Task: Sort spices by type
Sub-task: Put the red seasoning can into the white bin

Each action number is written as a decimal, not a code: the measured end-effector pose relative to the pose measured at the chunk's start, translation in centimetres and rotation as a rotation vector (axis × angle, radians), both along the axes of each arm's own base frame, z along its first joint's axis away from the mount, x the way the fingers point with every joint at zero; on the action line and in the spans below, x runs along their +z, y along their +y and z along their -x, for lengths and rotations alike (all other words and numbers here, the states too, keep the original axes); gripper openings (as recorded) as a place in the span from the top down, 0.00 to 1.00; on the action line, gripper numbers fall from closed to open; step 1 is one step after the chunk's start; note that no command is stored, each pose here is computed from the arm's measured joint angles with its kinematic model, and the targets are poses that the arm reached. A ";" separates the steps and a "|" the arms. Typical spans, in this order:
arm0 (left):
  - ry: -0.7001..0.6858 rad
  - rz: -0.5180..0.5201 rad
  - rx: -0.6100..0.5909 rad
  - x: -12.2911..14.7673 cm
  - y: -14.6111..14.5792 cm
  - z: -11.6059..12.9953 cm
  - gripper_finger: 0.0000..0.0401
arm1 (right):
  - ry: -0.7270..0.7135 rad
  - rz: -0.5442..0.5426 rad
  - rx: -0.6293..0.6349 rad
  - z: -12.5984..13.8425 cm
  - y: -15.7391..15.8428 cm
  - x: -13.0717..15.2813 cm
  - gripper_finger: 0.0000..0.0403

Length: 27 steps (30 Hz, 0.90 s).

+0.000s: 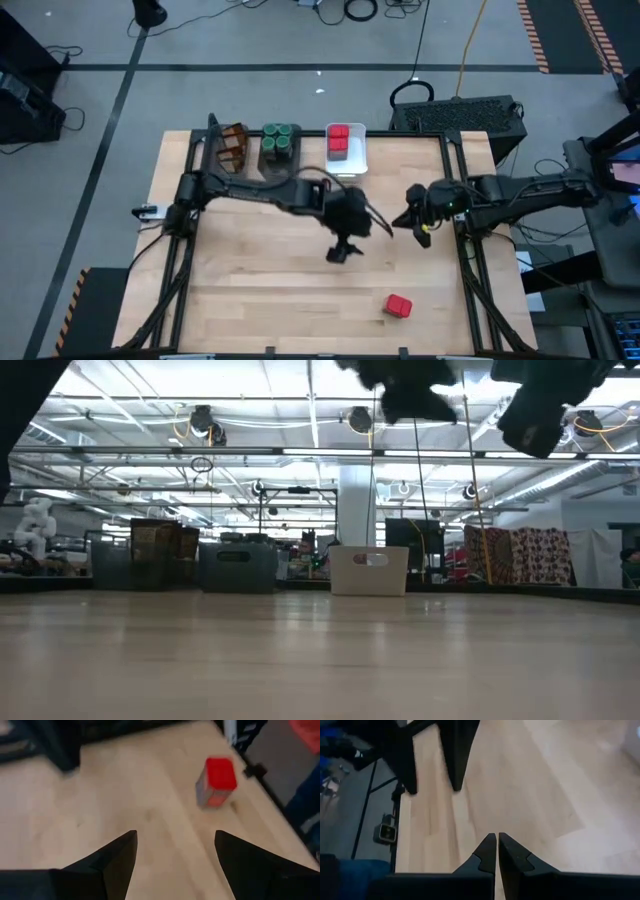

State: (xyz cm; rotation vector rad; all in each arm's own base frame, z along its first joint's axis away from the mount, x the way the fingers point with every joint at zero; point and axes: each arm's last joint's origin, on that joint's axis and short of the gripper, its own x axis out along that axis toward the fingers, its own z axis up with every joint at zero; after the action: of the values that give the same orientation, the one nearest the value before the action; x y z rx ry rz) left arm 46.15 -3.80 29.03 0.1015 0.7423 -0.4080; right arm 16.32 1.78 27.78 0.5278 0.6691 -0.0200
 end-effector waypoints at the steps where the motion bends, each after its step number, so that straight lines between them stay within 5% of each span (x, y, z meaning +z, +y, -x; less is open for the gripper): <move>1: -0.023 0.003 -0.012 -0.3 -0.8 -0.4 0.32 | 0.007 0.000 0.009 0.1 0.4 -0.1 1.00; 8: -0.087 0.021 -0.086 -3.4 -5.3 -2.4 0.32 | 0.083 -0.058 0.040 1.2 2.7 -0.4 1.00; 27: -0.318 0.042 -0.202 -11.0 -10.5 -6.2 0.32 | 0.200 -0.102 0.055 3.8 8.4 -1.6 1.00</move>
State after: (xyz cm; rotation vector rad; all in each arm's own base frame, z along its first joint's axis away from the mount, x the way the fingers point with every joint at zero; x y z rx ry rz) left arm 52.32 -14.33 18.00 0.1982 0.4104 -0.5841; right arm 12.49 10.20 26.14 0.6102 0.8833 0.0130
